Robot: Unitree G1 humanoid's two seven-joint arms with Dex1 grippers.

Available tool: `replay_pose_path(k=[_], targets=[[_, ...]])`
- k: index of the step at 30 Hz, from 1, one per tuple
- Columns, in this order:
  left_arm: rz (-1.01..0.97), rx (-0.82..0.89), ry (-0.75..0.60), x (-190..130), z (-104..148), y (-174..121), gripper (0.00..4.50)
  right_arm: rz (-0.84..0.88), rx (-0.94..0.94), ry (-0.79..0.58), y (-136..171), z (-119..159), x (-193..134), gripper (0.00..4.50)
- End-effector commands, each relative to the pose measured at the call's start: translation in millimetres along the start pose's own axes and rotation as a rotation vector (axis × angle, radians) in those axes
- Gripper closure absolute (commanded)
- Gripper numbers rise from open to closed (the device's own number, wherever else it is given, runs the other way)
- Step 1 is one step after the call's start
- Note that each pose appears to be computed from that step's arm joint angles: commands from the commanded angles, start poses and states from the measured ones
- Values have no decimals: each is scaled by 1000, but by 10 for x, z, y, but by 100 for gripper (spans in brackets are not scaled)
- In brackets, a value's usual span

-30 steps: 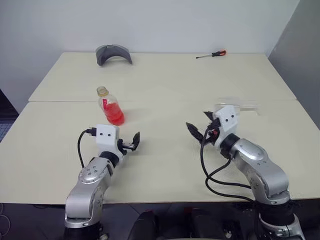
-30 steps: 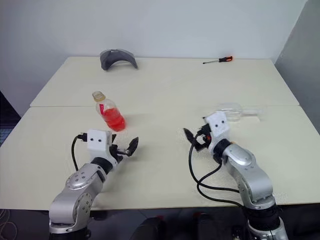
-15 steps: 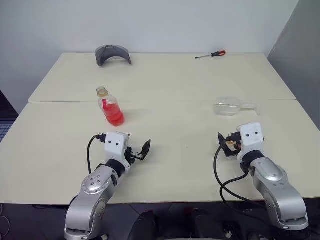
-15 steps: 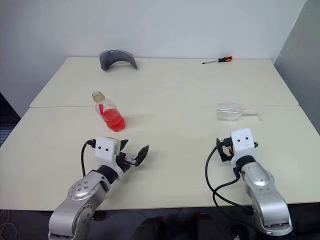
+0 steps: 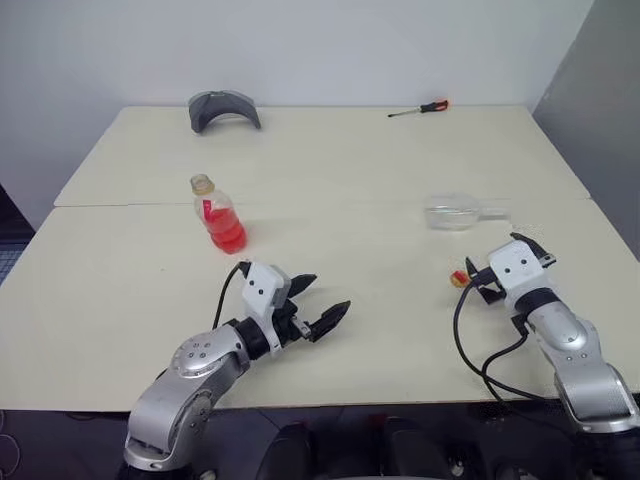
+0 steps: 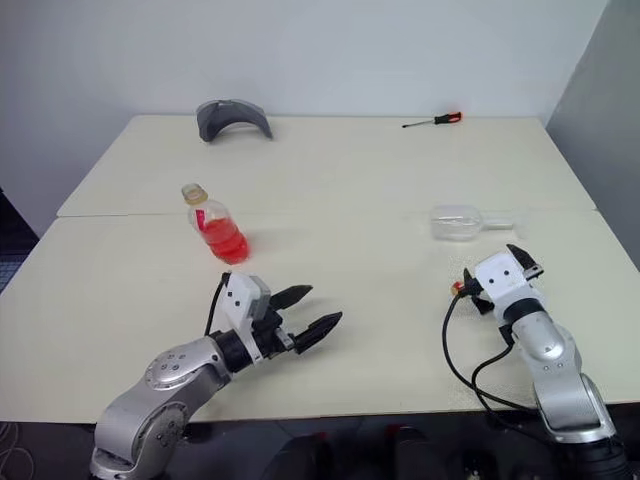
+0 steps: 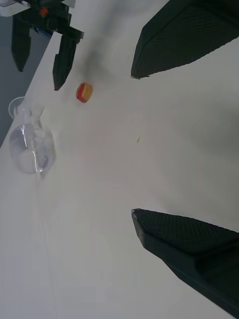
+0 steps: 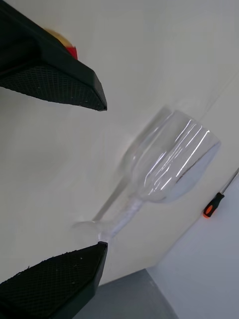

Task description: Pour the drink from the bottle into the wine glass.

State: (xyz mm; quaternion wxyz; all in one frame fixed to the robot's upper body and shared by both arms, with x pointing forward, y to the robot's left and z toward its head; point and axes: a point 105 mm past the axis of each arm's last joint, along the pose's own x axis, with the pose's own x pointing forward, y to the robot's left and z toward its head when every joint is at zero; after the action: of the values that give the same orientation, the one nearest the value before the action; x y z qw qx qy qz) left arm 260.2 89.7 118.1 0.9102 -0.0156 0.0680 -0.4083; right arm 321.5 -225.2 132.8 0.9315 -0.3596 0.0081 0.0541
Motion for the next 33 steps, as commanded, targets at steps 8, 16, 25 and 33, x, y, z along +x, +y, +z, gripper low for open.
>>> replay_pose_path(k=[8, 16, 25, 33], targets=[[-46, 100, -67, 183, 132, 5, 2, -32, -263, -88, -256, 59, 341, 0], [-76, 107, -80, 281, 178, 11, 2, -16, -398, -83, -373, -74, 559, 0], [-94, 119, -91, 397, 232, 27, 2, -14, -533, -6, -570, -237, 781, 0], [-104, 126, -94, 427, 259, 27, 2, -19, -597, 45, -676, -332, 890, 0]])
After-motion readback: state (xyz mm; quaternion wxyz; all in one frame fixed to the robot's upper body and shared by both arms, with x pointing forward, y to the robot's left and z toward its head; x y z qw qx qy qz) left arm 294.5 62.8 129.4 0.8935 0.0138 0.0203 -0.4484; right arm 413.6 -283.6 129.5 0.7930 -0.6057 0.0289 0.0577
